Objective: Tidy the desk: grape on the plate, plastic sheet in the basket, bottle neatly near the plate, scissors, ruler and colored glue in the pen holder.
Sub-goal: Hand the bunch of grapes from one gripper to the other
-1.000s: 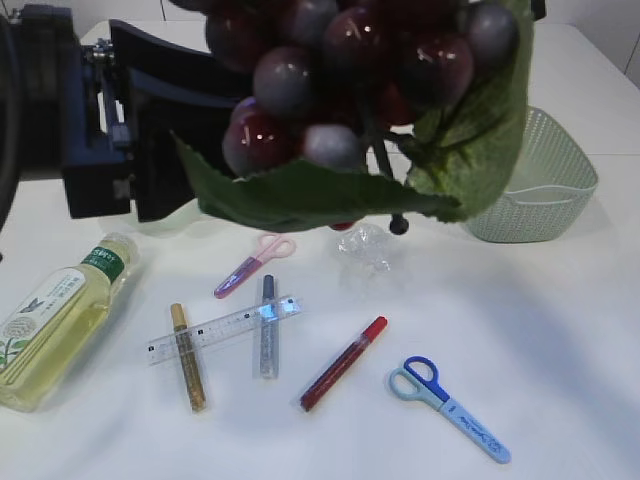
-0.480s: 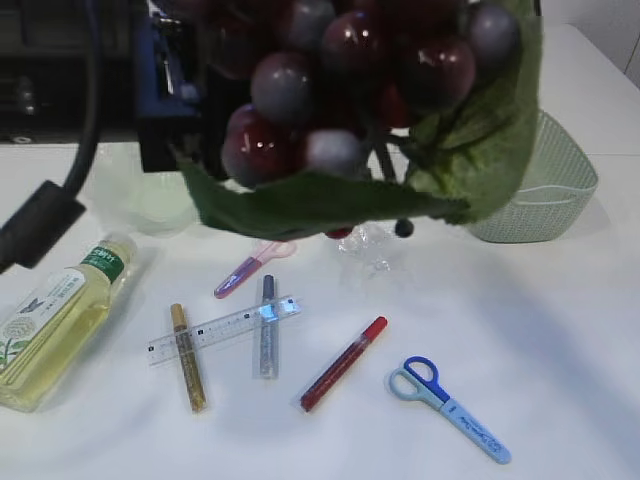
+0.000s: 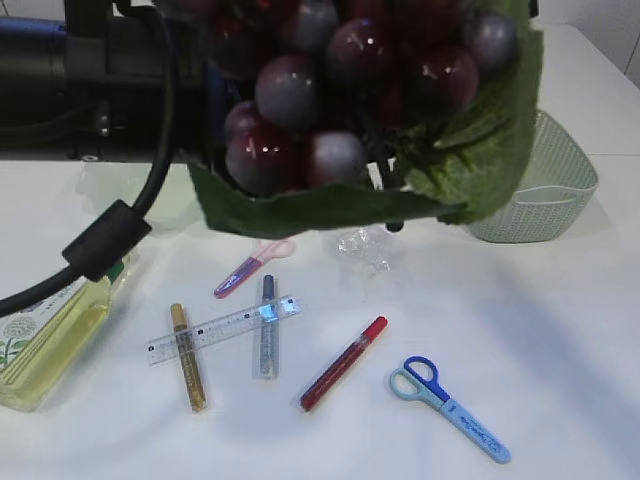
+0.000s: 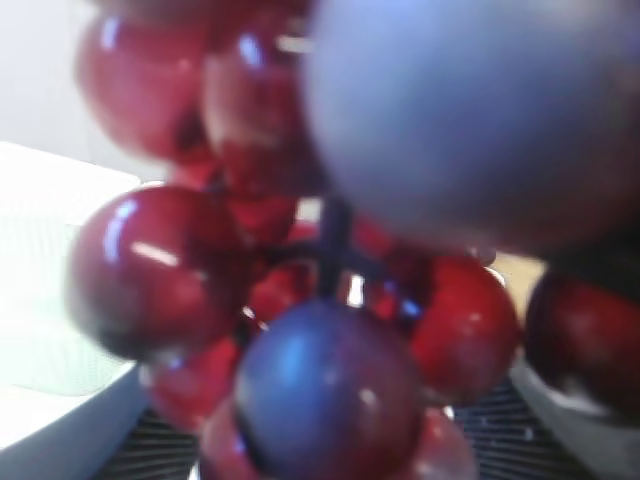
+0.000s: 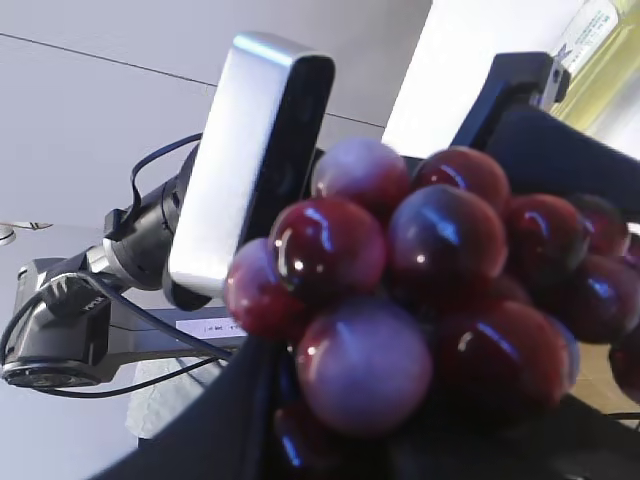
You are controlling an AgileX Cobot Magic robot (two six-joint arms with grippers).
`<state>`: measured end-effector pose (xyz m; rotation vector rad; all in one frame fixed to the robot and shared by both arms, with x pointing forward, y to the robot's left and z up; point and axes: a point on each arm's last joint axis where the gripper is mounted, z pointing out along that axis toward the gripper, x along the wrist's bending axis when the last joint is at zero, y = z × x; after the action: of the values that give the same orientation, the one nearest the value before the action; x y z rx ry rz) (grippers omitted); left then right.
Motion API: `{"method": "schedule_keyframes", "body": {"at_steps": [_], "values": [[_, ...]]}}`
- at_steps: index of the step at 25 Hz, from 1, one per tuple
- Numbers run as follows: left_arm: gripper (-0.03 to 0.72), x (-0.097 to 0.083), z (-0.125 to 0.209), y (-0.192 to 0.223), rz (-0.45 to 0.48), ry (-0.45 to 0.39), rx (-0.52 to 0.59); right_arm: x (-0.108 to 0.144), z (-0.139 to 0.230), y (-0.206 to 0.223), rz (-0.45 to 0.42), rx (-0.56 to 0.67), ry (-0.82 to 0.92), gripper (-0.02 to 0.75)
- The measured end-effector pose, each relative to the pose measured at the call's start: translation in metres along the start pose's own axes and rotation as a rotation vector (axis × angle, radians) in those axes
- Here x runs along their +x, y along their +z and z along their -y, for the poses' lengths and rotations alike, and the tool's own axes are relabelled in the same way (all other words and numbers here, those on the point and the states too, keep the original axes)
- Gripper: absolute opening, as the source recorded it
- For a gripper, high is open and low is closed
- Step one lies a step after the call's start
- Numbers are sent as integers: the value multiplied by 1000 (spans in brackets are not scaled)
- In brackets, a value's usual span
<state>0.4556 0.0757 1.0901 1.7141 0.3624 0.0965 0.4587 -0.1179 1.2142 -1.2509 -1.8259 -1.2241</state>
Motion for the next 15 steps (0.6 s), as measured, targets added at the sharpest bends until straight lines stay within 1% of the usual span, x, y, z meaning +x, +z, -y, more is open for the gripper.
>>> {"method": "schedule_keyframes", "body": {"at_steps": [6, 11, 13, 15], "values": [[396, 1, 0, 0, -8, 1, 1, 0, 0, 0, 0, 0, -8, 170], [224, 1, 0, 0, -9, 1, 1, -1, 0, 0, 7, 0, -12, 170], [195, 1, 0, 0, -9, 1, 1, -1, 0, 0, 8, 0, -13, 170], [183, 1, 0, 0, -9, 1, 1, -1, 0, 0, 8, 0, -13, 170]]}}
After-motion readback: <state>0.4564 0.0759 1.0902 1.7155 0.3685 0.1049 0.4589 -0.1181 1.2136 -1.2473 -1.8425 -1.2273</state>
